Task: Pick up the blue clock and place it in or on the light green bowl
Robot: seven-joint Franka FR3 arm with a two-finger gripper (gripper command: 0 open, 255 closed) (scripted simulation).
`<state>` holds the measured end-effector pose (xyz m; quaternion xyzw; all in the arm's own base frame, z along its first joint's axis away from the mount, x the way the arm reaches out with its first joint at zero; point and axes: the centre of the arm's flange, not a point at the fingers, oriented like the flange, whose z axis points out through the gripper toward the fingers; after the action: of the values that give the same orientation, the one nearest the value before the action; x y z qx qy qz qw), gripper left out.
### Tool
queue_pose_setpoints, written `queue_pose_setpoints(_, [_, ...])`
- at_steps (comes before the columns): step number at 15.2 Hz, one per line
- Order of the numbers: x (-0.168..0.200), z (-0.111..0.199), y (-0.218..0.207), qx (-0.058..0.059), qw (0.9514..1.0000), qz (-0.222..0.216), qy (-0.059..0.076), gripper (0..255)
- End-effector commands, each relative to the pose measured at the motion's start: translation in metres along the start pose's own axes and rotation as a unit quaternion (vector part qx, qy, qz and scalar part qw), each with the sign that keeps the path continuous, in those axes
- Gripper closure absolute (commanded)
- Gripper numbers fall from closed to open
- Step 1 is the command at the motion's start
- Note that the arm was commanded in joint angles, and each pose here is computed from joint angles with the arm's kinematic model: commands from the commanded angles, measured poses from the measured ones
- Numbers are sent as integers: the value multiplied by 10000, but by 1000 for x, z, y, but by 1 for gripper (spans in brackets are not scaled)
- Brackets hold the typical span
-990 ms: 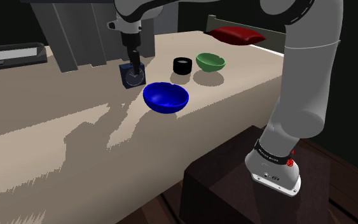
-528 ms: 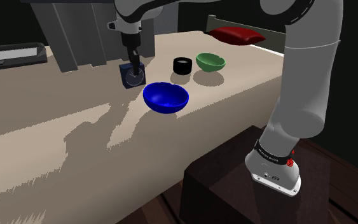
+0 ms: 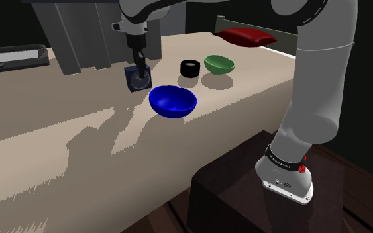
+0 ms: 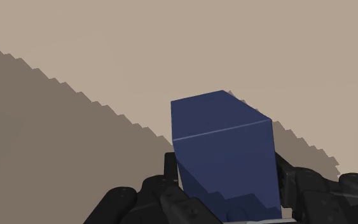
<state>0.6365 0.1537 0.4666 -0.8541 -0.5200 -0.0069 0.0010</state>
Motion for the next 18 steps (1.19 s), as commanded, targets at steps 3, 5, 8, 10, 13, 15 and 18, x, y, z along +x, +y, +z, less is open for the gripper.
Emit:
queue_pose_setpoints(3, [0, -10, 0, 1, 10000, 4, -4, 255])
queue_pose_setpoints(5, [0, -20, 1, 1, 10000, 4, -4, 255])
queue_pose_setpoints(8, [0, -36, 1, 1, 10000, 4, -4, 255])
queue_pose_setpoints(10, [0, -47, 1, 1, 10000, 4, -4, 255])
queue_pose_setpoints(13, [0, -63, 1, 1, 10000, 4, -4, 255])
queue_pose_setpoints(15, [0, -73, 1, 1, 10000, 4, -4, 255])
queue_pose_setpoints(18, [1, -89, 1, 1, 10000, 4, -4, 255])
